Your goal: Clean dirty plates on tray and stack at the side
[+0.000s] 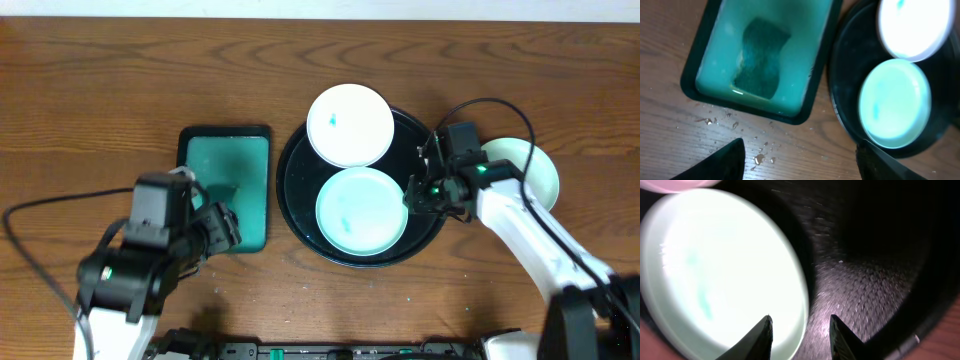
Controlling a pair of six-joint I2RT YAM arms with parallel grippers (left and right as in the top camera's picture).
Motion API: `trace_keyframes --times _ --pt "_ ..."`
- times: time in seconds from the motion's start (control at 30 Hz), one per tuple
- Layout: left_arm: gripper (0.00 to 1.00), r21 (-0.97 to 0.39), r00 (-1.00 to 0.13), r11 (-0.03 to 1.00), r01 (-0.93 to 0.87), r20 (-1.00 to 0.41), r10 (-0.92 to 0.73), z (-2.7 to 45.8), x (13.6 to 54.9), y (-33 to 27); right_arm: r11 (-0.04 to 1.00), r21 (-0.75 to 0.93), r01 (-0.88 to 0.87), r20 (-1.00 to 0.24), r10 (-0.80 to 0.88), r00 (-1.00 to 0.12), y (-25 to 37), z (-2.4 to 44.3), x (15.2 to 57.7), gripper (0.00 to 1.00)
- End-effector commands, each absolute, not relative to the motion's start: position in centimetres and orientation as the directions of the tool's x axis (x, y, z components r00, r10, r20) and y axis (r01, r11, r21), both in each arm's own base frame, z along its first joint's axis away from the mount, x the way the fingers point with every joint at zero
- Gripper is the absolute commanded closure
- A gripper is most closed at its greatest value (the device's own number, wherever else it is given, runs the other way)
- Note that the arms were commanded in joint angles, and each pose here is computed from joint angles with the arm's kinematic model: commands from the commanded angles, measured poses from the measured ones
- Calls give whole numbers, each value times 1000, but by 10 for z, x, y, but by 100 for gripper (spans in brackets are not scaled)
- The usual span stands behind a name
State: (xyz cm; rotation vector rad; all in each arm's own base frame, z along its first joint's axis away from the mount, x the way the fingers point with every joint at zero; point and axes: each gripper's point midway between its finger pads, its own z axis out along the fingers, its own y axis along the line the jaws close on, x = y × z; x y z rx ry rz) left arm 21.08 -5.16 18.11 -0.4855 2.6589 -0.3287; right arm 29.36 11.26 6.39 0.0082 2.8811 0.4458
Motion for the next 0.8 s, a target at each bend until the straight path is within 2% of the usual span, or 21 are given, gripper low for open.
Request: trace_keyframes --times 0.0,0.2,0.37,0.47,0.5,0.6,0.7,0.77 --pt "38 -173 -878 927 -332 -302 -371 153 217 -38 941 309 -140 -323 -34 -946 116 95 297 68" --pt "40 69 -895 902 -426 -179 -409 97 235 -14 936 311 -164 -345 -49 -937 120 110 287 72" --pt "41 141 -889 878 -457 -87 -449 46 254 -5 935 308 -173 -311 -73 -948 124 107 276 73" --pt "58 145 -891 879 -453 -35 -453 17 262 -4 933 308 -186 -309 -87 -947 128 107 274 73" --pt "65 109 -901 896 -431 3 -434 3 266 -11 932 308 -193 -310 -94 -946 130 107 273 73" --pt "73 16 -925 927 -376 53 -376 -12 273 -29 930 308 -200 -310 -101 -945 132 107 272 73" --pt "92 -57 -935 935 -350 80 -345 -12 274 -42 928 308 -209 -312 -109 -944 134 107 272 74" --pt "92 -66 -936 935 -349 79 -344 -7 274 -43 927 308 -213 -313 -113 -943 136 107 271 74"
